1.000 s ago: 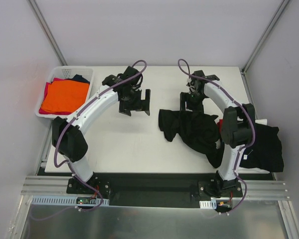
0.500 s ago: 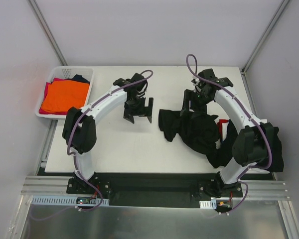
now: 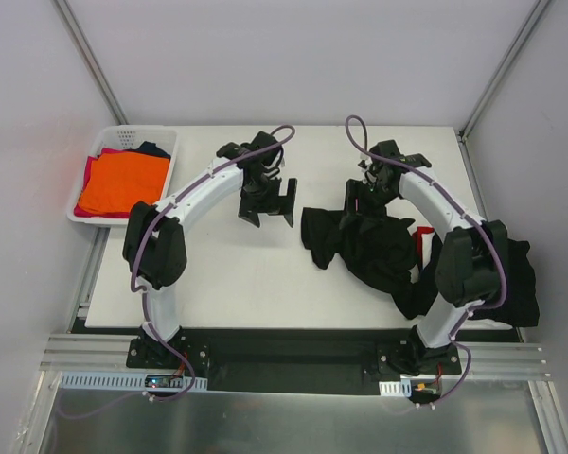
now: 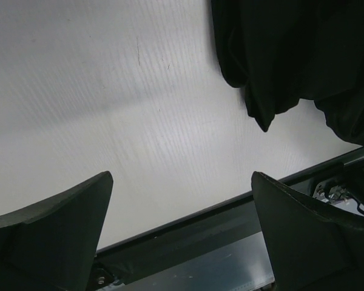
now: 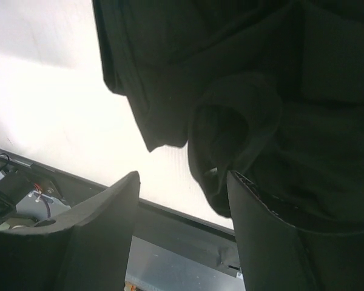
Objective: Fold and stack the t-shirts
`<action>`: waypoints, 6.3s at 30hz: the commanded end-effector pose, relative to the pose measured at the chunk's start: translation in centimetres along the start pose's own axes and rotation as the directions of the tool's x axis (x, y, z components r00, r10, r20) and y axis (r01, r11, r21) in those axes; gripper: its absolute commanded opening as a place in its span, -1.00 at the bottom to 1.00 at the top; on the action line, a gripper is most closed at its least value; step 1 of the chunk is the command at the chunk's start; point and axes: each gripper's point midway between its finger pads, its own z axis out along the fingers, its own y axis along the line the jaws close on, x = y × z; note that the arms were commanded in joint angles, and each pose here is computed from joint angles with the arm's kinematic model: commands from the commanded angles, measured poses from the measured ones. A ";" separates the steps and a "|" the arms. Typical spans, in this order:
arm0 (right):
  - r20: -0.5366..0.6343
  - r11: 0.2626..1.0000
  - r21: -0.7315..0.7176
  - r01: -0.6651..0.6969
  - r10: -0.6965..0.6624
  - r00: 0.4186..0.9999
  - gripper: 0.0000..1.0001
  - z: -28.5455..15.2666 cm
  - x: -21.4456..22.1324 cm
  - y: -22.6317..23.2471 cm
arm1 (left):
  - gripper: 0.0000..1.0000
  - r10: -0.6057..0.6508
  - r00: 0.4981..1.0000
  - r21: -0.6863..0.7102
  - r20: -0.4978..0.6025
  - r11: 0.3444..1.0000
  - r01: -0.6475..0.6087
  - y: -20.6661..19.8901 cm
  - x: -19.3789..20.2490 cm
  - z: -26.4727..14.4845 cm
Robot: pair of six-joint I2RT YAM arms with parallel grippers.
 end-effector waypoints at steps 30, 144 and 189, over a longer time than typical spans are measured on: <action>0.082 0.998 -0.067 0.020 -0.014 0.997 -0.98 1.0 -5.7 1.9 | 0.94 0.020 1.000 -0.015 -0.018 1.000 -0.021 0.8 2.6 -1.8; 0.558 0.954 -0.282 -0.102 0.250 0.791 -0.98 -22.6 -13.3 -0.9 | -0.36 0.163 0.983 0.249 -0.081 0.959 -0.138 -19.3 12.5 18.1; 0.515 0.961 -0.255 -0.111 0.232 0.825 -0.98 -20.2 -12.3 -1.0 | -1.00 0.163 0.986 -0.007 0.027 0.987 -0.163 -14.7 11.1 20.6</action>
